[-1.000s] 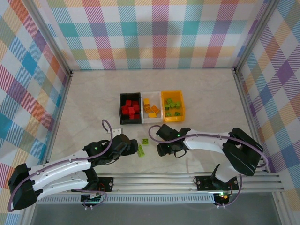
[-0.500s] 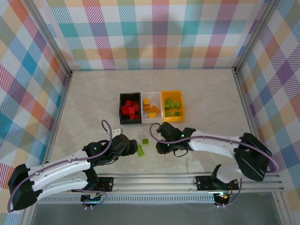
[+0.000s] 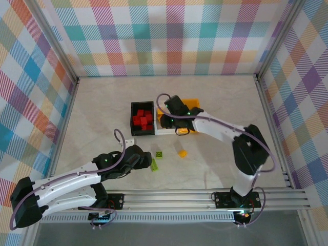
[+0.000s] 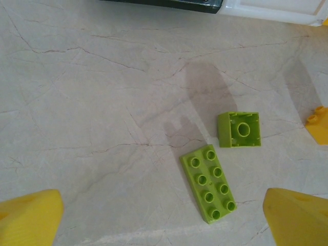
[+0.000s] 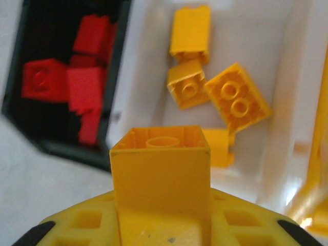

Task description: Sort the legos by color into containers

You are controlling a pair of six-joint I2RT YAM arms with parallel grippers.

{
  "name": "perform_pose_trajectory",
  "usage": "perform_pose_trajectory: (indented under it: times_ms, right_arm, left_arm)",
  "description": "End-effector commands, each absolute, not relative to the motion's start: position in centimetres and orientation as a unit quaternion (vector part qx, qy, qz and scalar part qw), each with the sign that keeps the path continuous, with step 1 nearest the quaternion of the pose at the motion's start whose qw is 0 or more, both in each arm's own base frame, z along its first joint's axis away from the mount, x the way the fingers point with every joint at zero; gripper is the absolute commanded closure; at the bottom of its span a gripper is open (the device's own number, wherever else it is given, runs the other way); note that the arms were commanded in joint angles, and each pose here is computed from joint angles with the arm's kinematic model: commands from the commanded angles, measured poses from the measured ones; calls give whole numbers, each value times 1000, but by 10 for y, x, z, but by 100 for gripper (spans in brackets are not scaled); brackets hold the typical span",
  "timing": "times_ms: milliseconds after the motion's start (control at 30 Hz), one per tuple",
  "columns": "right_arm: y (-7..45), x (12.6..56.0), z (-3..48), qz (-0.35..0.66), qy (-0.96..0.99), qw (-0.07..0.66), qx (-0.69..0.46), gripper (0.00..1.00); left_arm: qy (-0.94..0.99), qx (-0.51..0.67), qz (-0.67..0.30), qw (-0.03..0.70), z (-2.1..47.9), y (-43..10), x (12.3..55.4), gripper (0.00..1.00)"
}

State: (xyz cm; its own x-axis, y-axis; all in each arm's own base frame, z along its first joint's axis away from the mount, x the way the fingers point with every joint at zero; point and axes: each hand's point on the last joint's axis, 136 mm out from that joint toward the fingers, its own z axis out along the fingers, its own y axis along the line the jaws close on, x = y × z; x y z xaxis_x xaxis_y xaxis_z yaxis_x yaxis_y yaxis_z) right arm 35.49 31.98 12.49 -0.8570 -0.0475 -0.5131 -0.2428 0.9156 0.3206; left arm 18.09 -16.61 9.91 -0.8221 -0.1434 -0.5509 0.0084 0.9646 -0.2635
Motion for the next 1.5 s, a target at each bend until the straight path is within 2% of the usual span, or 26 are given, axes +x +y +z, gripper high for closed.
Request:
perform_pose_trajectory:
  times_ms: [0, 100, 133, 300, 467, 700, 867, 1100, 1367, 1467]
  right_arm:
    - [323, 384, 129, 189, 944, 264, -56, 56]
    - [332, 399, 136, 212, 939, 265, -56, 32]
    - [334, 402, 143, 218, 935, 272, -60, 27]
    - [322, 380, 171, 230, 926, 288, -76, 21]
    - [286, 320, 145, 196, 941, 265, -78, 18]
    - [233, 249, 78, 137, 969, 203, -33, 16]
    - [229, 234, 48, 137, 971, 196, -10, 17]
    - [229, 222, 30, 70, 979, 189, -40, 19]
    - [241, 216, 20, 94, 977, 181, -60, 31]
    - [247, 218, 20, 104, 975, 184, -70, 41]
  left_arm:
    - [944, -20, -112, 309, 109, -170, 186, 0]
    - [946, -11, -105, 308, 109, -177, 191, 0]
    - [946, -8, -104, 308, 108, -180, 193, 0]
    - [949, 0, -87, 301, 101, -187, 198, 0]
    - [948, -7, -92, 304, 101, -185, 197, 0]
    - [949, -28, -104, 296, 95, -172, 186, 0]
    - [948, -51, -114, 294, 84, -160, 178, 0]
    - [945, -62, -125, 295, 81, -154, 174, 0]
    - [944, -61, -128, 297, 83, -155, 174, 0]
    - [945, -60, -127, 297, 84, -155, 174, 0]
